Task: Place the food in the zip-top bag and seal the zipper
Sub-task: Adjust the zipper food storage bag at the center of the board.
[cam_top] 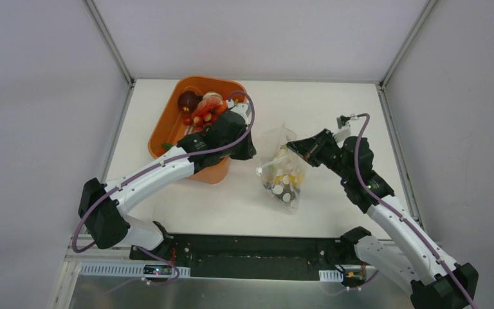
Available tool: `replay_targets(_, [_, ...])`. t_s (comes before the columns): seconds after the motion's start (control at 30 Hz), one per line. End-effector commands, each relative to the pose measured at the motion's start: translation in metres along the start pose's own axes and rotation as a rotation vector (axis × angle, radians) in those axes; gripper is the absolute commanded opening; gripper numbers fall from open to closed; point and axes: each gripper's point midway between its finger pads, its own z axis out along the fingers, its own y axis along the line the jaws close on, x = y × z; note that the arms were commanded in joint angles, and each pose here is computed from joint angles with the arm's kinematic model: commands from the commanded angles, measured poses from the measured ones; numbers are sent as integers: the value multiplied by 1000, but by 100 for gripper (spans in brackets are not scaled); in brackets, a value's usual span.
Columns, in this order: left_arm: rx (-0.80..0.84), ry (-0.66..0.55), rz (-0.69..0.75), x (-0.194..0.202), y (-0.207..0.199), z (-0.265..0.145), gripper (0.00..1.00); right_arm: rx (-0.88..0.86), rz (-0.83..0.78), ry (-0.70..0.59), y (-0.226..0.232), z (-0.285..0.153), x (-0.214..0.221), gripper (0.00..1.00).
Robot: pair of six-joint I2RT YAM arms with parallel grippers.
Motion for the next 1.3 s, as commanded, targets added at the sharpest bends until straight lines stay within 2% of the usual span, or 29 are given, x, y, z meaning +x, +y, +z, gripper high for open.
replay_targets(0.0, [84,-77,-4,-24,-19,-13,0,-100,-39,-70,33,-7,-19,0])
replay_targets(0.13, [98,-125,27,-42,-24,-30,0,-96,-49,-74,32,-8,-20,0])
replay_targets(0.23, [123,-159,77,-65,-37,-61,0,-113,-110,-83,49,-21,-26,0])
replay_targets(0.33, [172,-222,130,-79,-54,-88,0,-184,-164,-224,78,-53,-48,0])
replay_targets(0.43, [211,-233,119,-78,-60,-85,0,-89,-176,-362,57,-54,-71,0])
replay_targets(0.5, [220,-206,105,-73,-63,-76,0,58,-170,-271,23,-31,-59,0])
replay_targets(0.57, [249,-167,106,-65,-69,-67,0,168,-144,-99,0,-10,-35,0])
replay_targets(0.63, [245,-132,101,-59,-69,-58,0,146,-125,-17,0,1,-21,0])
replay_targets(0.77, [236,-109,90,-49,-65,-49,0,-80,-154,-54,37,-5,-22,3])
replay_targets(0.9, [183,-119,75,-43,-51,-45,0,14,-207,52,35,0,-17,0])
replay_targets(1.03, [188,-124,58,-39,-49,-45,0,-59,-230,43,50,-4,-18,0])
replay_targets(1.2, [103,-192,7,-41,-27,-46,0,-71,-236,116,54,-4,-8,0])
replay_targets(1.23, [93,-198,6,-41,-24,-47,3,-56,-233,120,48,-2,-7,0])
replay_targets(1.27, [81,-199,6,-41,-21,-48,13,-37,-226,130,41,0,-4,0])
